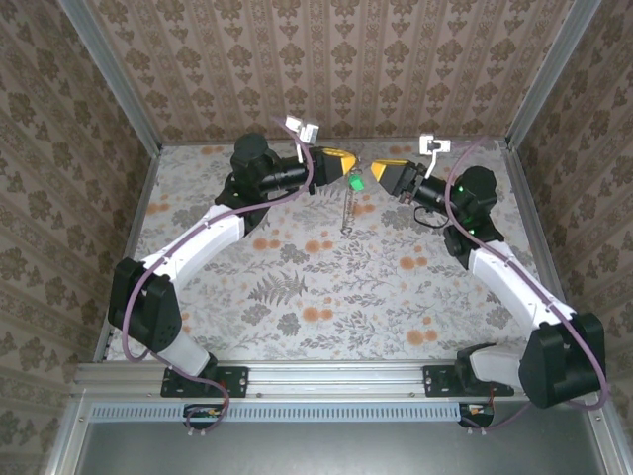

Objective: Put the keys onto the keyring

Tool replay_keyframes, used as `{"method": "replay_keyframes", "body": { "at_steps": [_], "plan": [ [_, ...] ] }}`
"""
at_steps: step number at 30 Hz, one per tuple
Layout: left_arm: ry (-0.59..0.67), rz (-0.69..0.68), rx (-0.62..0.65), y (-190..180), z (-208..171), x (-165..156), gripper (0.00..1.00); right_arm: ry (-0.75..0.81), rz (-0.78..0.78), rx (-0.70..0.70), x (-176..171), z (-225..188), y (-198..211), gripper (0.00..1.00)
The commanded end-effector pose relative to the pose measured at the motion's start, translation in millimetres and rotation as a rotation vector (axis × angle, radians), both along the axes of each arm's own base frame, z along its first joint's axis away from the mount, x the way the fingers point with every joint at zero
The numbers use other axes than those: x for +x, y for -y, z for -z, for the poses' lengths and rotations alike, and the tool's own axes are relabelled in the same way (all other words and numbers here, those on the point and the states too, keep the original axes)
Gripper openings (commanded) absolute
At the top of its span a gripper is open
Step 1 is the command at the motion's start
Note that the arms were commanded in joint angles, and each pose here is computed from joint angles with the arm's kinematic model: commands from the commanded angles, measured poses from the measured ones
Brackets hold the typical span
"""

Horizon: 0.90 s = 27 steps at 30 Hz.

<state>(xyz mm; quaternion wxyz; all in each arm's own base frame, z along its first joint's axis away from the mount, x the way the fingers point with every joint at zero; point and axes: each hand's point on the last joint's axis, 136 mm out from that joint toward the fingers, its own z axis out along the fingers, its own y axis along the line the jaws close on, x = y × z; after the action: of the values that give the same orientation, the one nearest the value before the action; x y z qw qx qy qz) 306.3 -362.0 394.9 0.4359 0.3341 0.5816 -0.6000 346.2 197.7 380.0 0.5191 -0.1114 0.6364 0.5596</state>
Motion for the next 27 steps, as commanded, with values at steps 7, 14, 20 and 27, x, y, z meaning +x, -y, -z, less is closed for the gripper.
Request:
{"method": "replay_keyframes", "body": {
  "at_steps": [7, 14, 20, 27],
  "plan": [
    [0.038, 0.026, -0.079, -4, -24, -4, 0.0, 0.084, -0.108, 0.069, -11, -30, -20, 0.25],
    [0.032, 0.043, -0.091, -3, -25, -5, 0.0, 0.091, -0.131, 0.07, -11, -33, -30, 0.23],
    [0.033, 0.055, -0.096, -4, -27, -8, 0.0, 0.093, -0.133, 0.073, -7, -36, -32, 0.2],
    [0.03, 0.07, -0.1, -3, -27, -10, 0.0, 0.1, -0.134, 0.077, -4, -42, -34, 0.19]
  ]
}}
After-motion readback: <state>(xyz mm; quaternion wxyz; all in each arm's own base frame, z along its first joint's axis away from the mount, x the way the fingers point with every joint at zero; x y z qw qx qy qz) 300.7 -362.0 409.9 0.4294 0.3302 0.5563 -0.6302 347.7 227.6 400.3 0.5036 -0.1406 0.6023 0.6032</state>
